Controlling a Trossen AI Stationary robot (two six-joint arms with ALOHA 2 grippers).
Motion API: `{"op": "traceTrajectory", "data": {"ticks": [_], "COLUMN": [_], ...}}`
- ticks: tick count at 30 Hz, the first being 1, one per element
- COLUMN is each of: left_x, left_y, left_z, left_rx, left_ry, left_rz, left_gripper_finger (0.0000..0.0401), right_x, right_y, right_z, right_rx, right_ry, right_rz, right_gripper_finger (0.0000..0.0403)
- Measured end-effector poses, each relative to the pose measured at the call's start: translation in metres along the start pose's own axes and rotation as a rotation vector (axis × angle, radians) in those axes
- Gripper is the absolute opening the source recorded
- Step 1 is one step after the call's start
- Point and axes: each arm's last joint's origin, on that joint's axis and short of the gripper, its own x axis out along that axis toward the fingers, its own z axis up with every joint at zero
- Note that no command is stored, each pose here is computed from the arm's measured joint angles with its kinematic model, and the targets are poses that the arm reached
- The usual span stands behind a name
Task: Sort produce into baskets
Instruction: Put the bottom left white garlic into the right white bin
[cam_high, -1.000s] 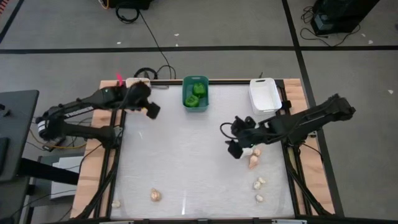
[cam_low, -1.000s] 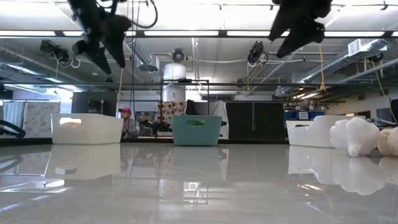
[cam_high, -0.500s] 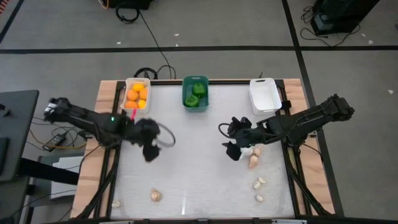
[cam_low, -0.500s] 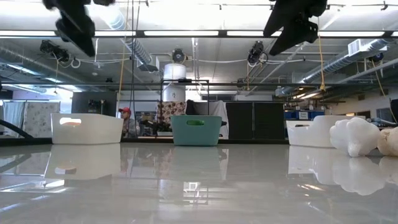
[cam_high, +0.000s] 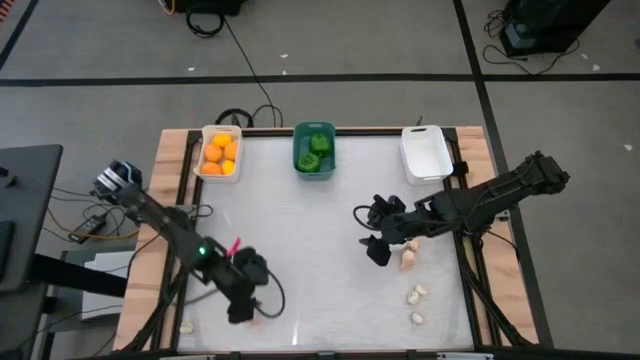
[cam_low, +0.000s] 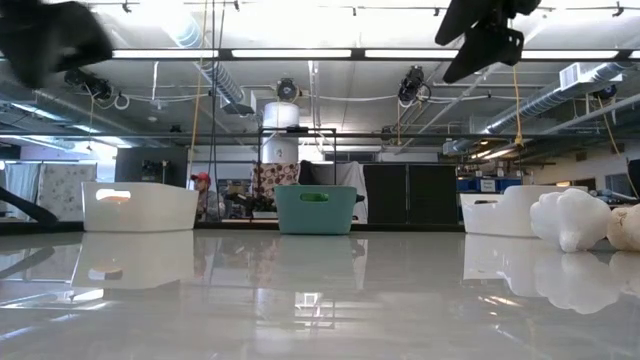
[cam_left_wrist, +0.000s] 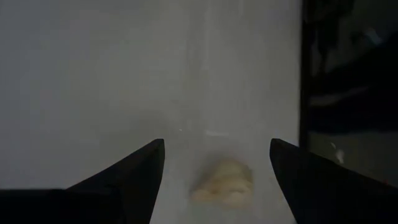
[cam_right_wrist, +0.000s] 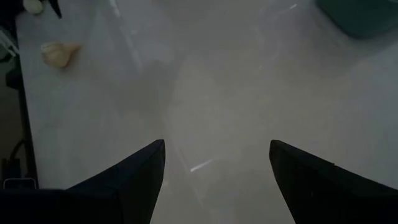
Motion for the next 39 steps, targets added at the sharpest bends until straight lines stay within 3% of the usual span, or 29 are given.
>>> {"op": "traceTrajectory", "data": {"ticks": [7, 21, 32, 39], "left_x": [0.036, 0.080, 0.079, 0.065], "left_y": [-0.024, -0.024, -0.016, -0.005], "left_z": [-0.020, -0.042, -0.048, -0.036], "left_rx": [0.006, 0.005, -0.011, -0.209], "left_ry": [0.132, 0.239, 0.321, 0.343], "left_rz": [-0.072, 0.071, 0.143, 0.251], "left_gripper_finger": [0.0296, 0.0295, 0.0258, 0.0254], "right_x": [-0.002, -0.002, -0.001, 0.000], "right_y": [0.004, 0.004, 0.002, 0.001], "right_z": [-0.004, -0.004, -0.002, 0.003], "right_rx": [0.006, 0.009, 0.014, 0.034], "right_ry": [-0.008, -0.029, -0.032, -0.060], "right_rz": [-0.002, -0.021, -0.028, -0.015], "right_gripper_finger": [0.0299, 0.0299, 0.0299, 0.0299]}}
